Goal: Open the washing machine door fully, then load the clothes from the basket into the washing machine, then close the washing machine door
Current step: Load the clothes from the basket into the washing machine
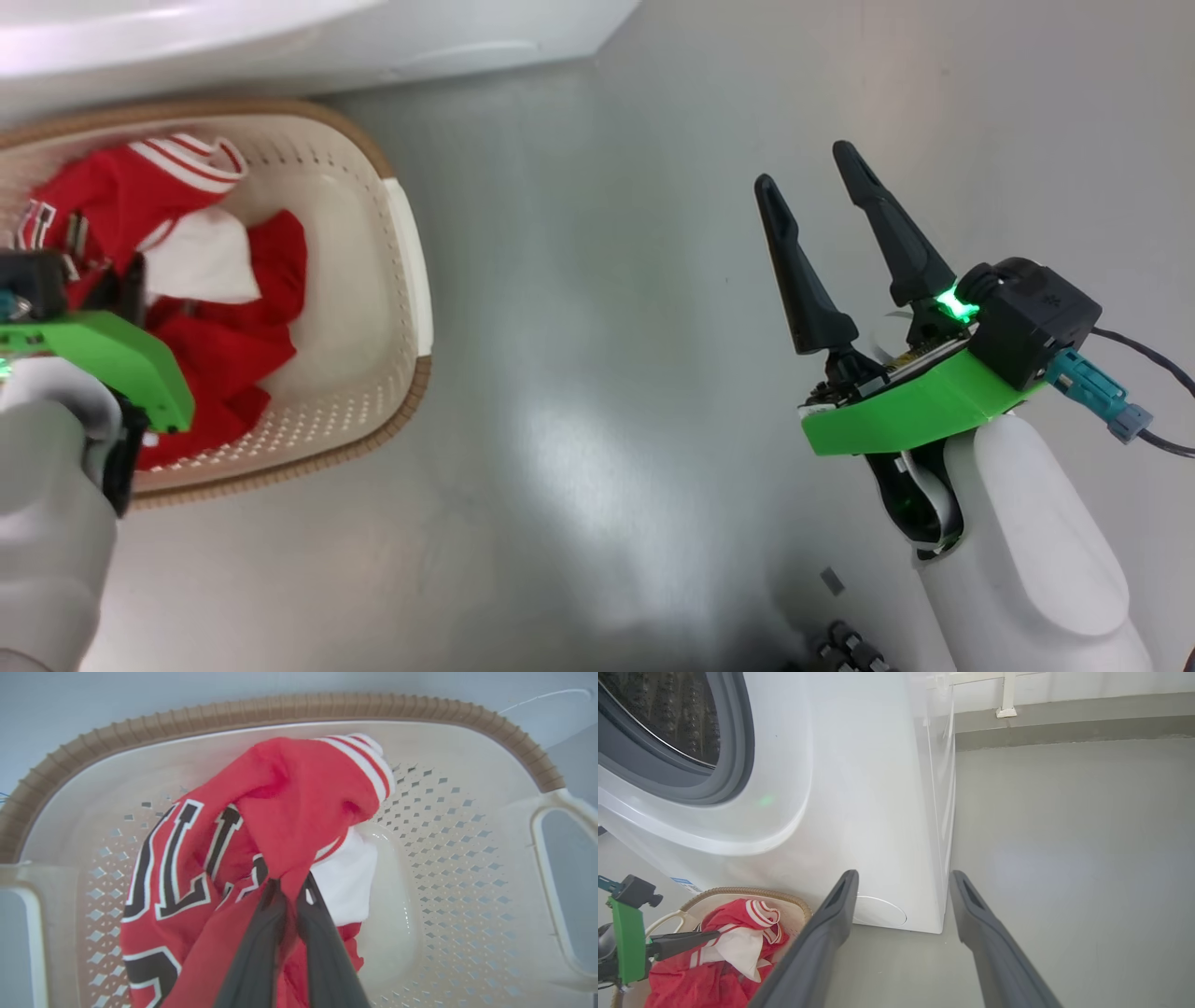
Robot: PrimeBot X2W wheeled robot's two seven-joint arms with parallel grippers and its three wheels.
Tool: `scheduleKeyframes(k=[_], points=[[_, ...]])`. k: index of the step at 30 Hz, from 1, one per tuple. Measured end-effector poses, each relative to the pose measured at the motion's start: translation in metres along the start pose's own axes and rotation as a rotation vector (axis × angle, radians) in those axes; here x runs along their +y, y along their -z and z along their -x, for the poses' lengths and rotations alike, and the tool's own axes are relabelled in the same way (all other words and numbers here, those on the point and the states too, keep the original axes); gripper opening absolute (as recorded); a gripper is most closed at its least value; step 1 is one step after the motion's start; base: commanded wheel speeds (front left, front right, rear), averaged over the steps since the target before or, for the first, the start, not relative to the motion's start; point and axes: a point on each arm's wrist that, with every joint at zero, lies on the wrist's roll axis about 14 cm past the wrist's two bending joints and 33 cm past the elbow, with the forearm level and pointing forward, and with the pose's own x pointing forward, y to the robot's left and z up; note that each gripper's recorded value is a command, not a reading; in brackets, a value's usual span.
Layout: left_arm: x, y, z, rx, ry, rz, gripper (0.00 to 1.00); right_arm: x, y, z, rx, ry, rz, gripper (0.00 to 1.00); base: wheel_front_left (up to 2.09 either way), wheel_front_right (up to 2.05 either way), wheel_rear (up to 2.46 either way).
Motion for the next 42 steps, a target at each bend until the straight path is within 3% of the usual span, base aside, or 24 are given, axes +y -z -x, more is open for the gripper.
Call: scheduleKeyframes(k=[12,42], points=[[-0.009,-0.064,0.059,-0.231,0.036,0.042,0.00,0.014,-0.047,0.012,-0.088,-0.032,-0.006,1.00,0.00,0.00,0.00],[-0.027,-0.140,0.265,-0.809,-0.040,0.092,0.00,0.052,-0.109,0.066,-0.197,-0.117,-0.040,1.00,0.00,0.00,0.00]])
